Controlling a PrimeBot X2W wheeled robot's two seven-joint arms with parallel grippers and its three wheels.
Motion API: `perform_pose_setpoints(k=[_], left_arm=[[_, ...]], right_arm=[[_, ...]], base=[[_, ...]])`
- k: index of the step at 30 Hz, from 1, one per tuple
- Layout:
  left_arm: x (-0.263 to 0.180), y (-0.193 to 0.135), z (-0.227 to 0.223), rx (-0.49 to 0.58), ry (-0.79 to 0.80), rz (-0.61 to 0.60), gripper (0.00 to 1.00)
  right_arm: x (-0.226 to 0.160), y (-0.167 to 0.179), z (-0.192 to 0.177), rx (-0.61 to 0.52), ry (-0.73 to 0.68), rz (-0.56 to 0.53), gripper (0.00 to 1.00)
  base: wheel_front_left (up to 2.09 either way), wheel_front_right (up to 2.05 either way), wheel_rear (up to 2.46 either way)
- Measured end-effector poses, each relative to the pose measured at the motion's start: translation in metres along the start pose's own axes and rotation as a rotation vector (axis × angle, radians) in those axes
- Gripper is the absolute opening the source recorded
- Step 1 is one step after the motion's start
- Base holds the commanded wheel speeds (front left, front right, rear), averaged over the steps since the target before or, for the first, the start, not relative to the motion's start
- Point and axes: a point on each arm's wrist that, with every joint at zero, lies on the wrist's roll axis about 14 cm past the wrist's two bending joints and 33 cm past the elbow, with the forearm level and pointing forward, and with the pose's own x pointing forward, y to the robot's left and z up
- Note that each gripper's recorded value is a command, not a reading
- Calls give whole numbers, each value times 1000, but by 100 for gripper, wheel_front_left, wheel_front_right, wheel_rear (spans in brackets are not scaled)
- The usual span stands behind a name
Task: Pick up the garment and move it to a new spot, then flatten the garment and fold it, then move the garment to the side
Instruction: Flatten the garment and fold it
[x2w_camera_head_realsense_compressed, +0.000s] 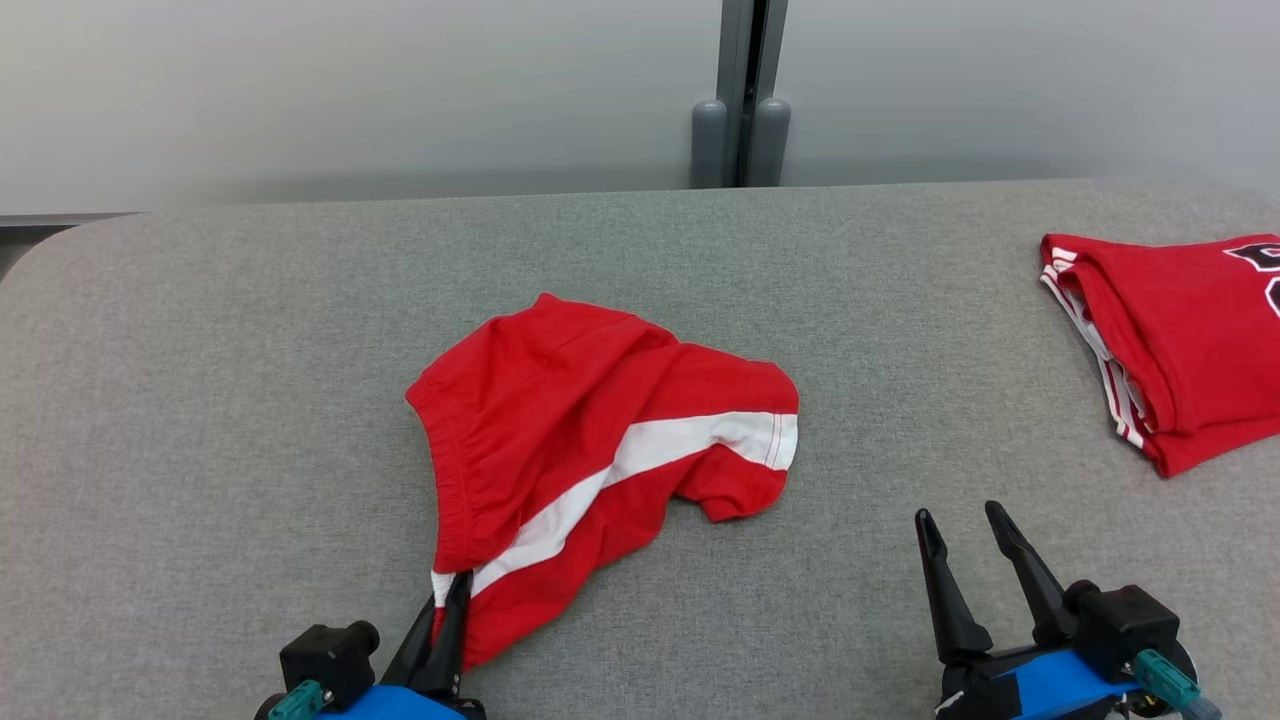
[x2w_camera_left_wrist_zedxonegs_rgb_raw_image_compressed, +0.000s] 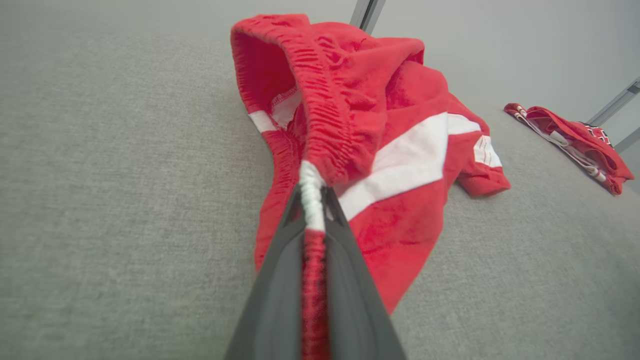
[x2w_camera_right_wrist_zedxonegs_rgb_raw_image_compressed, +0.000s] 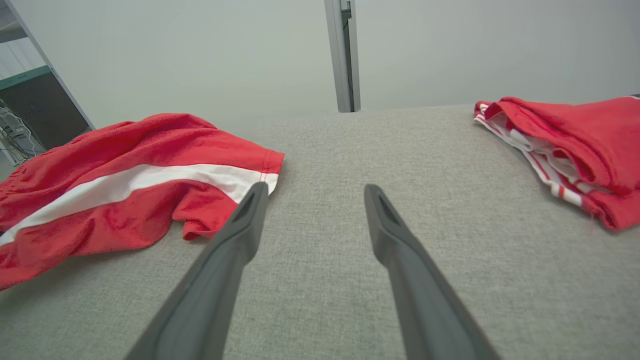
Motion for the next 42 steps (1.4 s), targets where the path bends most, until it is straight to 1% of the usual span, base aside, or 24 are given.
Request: perform_pose_setpoints(k=[1, 2, 3, 4, 14, 23, 27, 31, 35, 42], left_arm=[[0, 0, 0, 0, 0, 0, 0], [-5, 1, -1, 1, -5, 12, 13], [-5, 1, 4, 7, -23, 16, 49], [-5, 1, 12, 11, -48, 18, 100], [-14, 4, 76, 107, -261, 44, 100], [-34, 17, 112, 167, -391, 128, 100], [-46, 25, 125, 218, -436, 185, 100], [-56, 27, 129, 264, -453, 204, 100], [-62, 29, 121, 296, -432, 218, 100], [-65, 31, 115, 318, -416, 237, 100]], right_arm=[[0, 0, 0, 0, 0, 0, 100], [0, 1, 0, -1, -1, 2, 100], [0, 1, 0, -1, 0, 5, 100], [-1, 2, -1, 0, 3, 7, 100], [-6, 6, 10, -7, -31, 16, 100], [-15, 3, 23, -15, -71, 4, 100], [-22, -1, 27, -21, -86, -10, 100], [-28, -6, 30, -26, -95, -28, 100], [-34, -11, 29, -30, -96, -43, 100], [-39, -16, 22, -21, -74, -61, 100]], base=[[0, 0, 0], [0, 0, 0], [0, 0, 0], [0, 0, 0], [0, 0, 0], [0, 0, 0], [0, 0, 0], [0, 0, 0], [0, 0, 0], [0, 0, 0]])
